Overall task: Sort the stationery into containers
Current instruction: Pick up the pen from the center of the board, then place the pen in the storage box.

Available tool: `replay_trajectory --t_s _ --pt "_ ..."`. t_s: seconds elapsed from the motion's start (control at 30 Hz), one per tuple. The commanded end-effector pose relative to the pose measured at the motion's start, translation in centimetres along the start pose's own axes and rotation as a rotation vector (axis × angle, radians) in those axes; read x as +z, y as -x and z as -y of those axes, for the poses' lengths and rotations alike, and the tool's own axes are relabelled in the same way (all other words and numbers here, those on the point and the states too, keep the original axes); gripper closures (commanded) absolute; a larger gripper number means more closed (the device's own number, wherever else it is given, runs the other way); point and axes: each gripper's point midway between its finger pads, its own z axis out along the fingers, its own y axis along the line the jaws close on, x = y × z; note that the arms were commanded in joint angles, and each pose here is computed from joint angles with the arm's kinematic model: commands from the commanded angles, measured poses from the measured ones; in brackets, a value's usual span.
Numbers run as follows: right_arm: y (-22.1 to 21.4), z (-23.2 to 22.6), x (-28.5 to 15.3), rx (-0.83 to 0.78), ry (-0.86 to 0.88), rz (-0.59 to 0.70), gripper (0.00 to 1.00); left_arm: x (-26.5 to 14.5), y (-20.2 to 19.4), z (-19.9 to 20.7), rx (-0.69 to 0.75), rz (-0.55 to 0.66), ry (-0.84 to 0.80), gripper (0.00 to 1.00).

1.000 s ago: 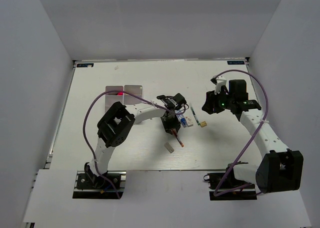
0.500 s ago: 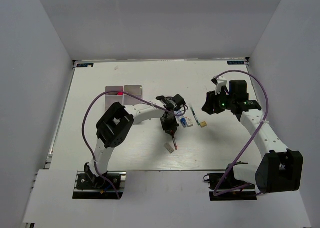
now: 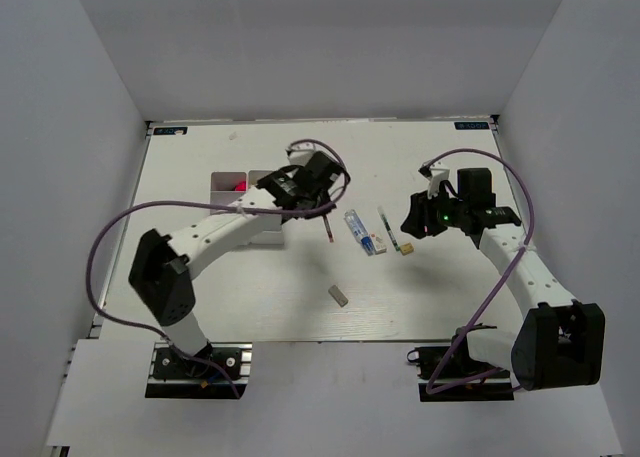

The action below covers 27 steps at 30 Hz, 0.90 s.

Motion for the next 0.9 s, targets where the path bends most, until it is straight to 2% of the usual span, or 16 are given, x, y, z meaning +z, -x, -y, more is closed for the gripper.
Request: replay_trajectory --t_s 0.0,0.07,0.1,0.17,0.37,0.53,0.67,0.73,0.77,0.87 --pt "0.1 -0.9 -0.3 -0.027 0.05 0.029 0.49 -2.4 5.9 -4.1 -0.086 0.219 0.137 1.0" --pt "0.2 -1.1 -0.3 -0.026 0.064 0.033 0.65 -3.2 7.5 -5.9 -0.121 0.278 0.205 1.0" --pt "-0.1 -1.3 -0.1 -0.023 0.077 0.027 0.78 -3.7 8.4 -7.0 -0.148 0.3 0.236 1.0" --pt "0.0 -1.4 0.0 -0.025 0.086 0.029 0.84 -4.6 9.5 -9.3 -0.176 0.344 0.322 1.0" --pt "-0.2 -1.3 0.2 -0.017 0.089 0.017 0.84 -6.5 12.3 -16.4 -0.257 0.454 0.59 1.0" --pt "-0.7 -1.3 0.2 -0.019 0.085 0.011 0.84 -7.7 14.7 -19.4 -0.344 0.512 0.632 1.0" --pt "-0.9 -1.3 0.3 -0.017 0.089 0.007 0.84 -7.1 15.2 -22.1 -0.348 0.519 0.724 1.0" --pt "-1.0 -1.3 0.3 -0.018 0.087 0.004 0.8 -7.0 15.6 -23.1 -0.344 0.528 0.767 1.0" --pt "-1.0 -1.2 0.2 -0.02 0.084 0.004 0.72 -6.6 15.8 -23.5 -0.35 0.524 0.784 1.0" --pt "-1.3 -1.3 0.3 -0.018 0.088 -0.009 0.69 -6.5 16.7 -24.4 -0.363 0.542 0.816 1.0"
